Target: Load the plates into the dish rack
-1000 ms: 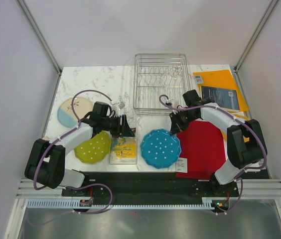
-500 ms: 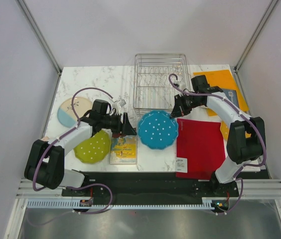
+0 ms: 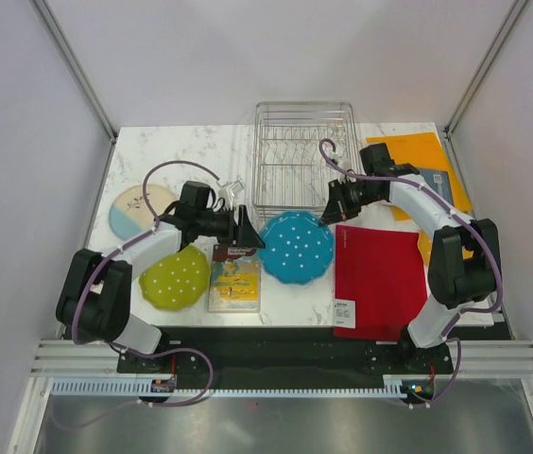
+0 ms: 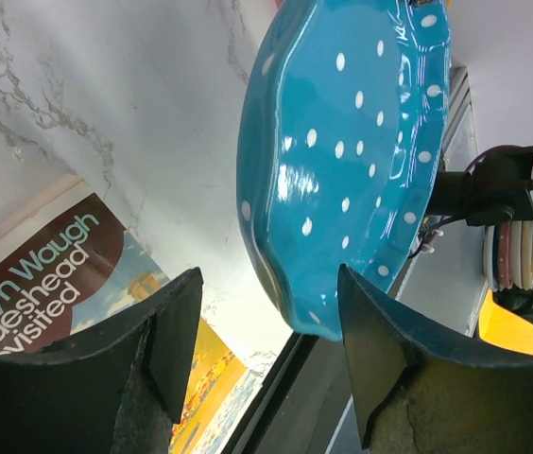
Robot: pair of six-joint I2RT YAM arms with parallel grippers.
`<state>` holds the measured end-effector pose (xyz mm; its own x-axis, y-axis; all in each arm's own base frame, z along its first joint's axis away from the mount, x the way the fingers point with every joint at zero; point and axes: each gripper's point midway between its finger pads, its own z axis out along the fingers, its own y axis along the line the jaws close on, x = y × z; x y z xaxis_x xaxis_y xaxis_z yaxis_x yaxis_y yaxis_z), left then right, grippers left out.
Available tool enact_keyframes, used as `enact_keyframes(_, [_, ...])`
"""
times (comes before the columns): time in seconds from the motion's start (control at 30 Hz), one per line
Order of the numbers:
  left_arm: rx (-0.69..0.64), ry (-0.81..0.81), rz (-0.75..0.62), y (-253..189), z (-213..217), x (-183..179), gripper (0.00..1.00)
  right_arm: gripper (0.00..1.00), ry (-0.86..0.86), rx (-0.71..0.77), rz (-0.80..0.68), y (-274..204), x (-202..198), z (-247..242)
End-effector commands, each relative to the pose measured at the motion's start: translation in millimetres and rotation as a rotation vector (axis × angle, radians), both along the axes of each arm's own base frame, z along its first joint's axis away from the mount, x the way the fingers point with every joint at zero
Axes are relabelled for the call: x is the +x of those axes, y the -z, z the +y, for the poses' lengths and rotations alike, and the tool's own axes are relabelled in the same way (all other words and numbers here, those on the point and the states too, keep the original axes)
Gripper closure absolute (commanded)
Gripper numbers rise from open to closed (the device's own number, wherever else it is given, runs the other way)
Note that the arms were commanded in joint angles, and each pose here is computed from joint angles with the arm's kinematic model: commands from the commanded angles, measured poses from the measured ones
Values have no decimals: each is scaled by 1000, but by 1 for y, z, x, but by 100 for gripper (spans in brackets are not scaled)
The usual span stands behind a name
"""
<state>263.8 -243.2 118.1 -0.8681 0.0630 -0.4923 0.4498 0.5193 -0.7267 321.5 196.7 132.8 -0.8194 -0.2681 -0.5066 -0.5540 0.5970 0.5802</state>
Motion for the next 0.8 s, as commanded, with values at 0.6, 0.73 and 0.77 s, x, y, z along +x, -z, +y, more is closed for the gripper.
enact_keyframes(0.6, [-186,146,-11,-37,-29,-2,98,47,-102,183,66,-29,-21,34])
enact_keyframes(0.73, [-184,139,-16,-37,-30,1,98,46,-108,166,74,-25,-21,34])
enact_keyframes(0.77, [-184,138,-19,-38,-30,2,98,46,-109,161,72,-24,-21,34])
